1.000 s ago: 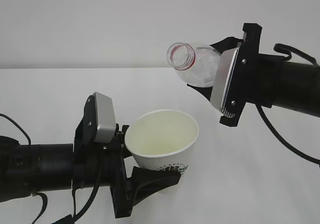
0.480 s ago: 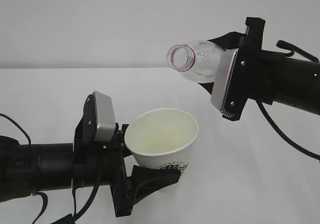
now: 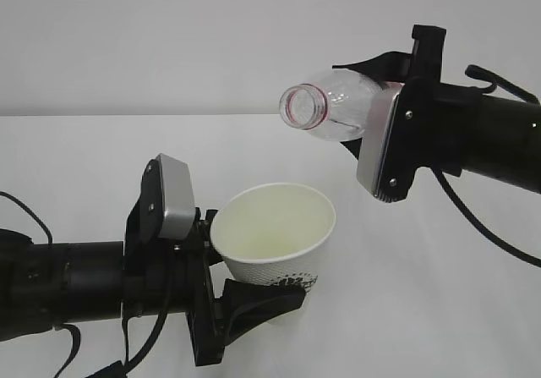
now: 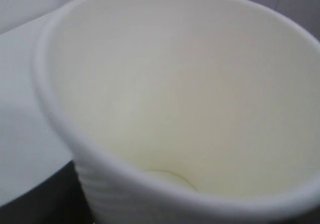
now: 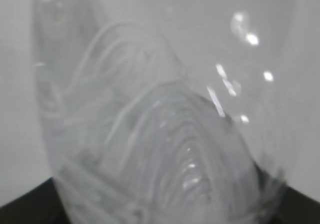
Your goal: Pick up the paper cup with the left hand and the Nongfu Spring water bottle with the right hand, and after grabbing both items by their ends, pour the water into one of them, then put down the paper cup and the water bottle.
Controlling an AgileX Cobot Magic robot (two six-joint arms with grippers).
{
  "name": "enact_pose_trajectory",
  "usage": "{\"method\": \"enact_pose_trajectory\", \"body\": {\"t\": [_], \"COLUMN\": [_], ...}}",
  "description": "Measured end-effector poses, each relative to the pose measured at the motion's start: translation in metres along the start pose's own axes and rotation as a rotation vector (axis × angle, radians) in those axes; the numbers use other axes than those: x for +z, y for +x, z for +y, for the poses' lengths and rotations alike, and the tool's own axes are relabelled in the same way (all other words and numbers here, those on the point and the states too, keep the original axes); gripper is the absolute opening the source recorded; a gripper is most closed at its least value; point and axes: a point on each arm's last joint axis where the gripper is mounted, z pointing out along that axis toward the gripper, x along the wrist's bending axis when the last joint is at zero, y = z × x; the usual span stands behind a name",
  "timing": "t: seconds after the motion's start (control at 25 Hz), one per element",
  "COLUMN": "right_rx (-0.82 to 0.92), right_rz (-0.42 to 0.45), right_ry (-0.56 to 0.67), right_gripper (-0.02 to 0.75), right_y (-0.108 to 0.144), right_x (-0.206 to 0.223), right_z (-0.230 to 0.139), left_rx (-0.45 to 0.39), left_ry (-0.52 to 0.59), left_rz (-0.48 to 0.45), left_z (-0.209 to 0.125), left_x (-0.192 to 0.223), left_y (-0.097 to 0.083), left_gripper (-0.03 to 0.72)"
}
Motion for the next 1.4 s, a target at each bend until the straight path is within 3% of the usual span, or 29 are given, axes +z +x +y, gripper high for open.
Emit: {"method": "enact_pose_trajectory", "body": {"t": [1.4], "right_rx": [-0.155], "right_rz": [-0.083], "right_ry": [-0.043], "right_gripper": [0.475], "right_y": [-0.0068], "right_x": [0.0], "right_z": [0.0042], "left_rx": [-0.008], "left_ry": [-0.042], "left_rz": [0.006], "left_z": [0.0038], "left_x": [-0.0001], "left_y": [0.0005], "left_gripper": [0.528]}}
